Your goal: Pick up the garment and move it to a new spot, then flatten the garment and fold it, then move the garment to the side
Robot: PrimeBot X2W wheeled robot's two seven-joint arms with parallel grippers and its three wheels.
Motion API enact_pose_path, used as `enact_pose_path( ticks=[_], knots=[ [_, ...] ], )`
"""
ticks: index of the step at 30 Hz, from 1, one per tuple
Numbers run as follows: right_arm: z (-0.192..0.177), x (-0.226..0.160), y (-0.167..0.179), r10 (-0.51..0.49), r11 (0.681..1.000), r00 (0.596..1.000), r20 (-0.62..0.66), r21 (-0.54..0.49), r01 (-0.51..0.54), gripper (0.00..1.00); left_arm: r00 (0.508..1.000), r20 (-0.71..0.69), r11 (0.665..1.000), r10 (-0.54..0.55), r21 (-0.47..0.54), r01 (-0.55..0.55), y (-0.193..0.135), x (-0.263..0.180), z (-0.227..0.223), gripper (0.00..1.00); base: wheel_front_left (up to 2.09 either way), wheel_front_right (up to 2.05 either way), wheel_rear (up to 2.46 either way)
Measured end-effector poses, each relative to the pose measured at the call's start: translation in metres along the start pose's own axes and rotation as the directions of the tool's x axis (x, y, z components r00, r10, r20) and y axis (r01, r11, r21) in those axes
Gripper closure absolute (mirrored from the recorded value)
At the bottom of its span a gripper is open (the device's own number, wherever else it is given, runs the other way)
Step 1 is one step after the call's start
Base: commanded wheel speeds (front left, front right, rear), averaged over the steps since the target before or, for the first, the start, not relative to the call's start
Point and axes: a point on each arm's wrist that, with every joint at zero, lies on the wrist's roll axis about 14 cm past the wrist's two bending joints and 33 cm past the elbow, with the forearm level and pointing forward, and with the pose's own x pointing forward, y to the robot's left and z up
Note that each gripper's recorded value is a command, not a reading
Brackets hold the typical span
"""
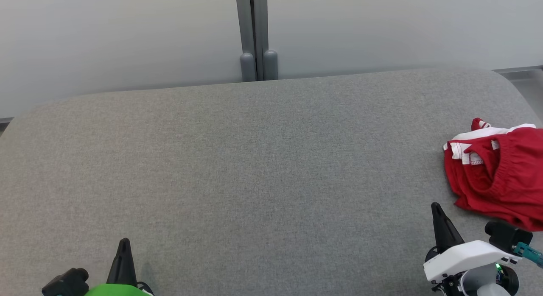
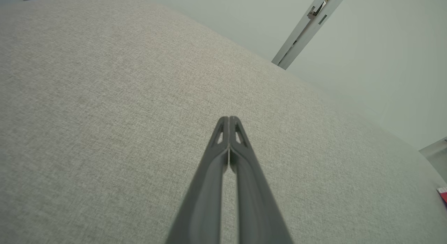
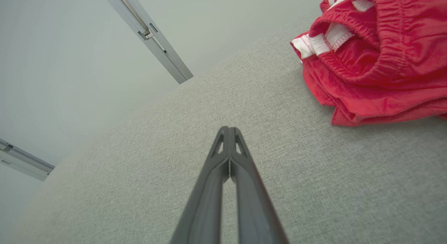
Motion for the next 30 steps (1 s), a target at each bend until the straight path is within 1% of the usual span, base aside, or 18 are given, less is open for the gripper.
enact_pose_path(
  ticks=[7,8,14,22,30],
  knots=[
    [0.003,0.001,-0.002,-0.012,0.995,1.000,0.001,0.104,0.012,1.00,1.000,0.012,0.995,0.003,-0.104,-0.002,-0.002,0.006,0.007,1.00,0.00,0.00,0.00],
    [0.004,0.001,-0.002,-0.014,0.991,1.000,0.003,0.133,0.014,1.00,1.000,0.013,0.991,0.006,-0.133,-0.004,-0.002,0.006,0.008,1.00,0.00,0.00,0.00],
    [0.007,0.001,-0.003,-0.021,0.977,1.000,0.004,0.213,0.020,1.00,1.000,0.017,0.977,0.007,-0.214,-0.003,-0.003,0.009,0.012,1.00,0.00,0.00,0.00],
    [0.010,0.002,-0.003,-0.024,0.949,1.000,0.004,0.315,0.021,1.00,1.000,0.023,0.949,0.001,-0.316,0.006,-0.006,0.013,0.017,1.00,0.00,0.00,0.00],
    [0.013,0.003,-0.003,-0.023,0.914,1.000,0.008,0.405,0.018,1.00,1.000,0.026,0.912,-0.006,-0.410,0.016,-0.009,0.017,0.022,1.00,0.00,0.00,0.00]
  ],
)
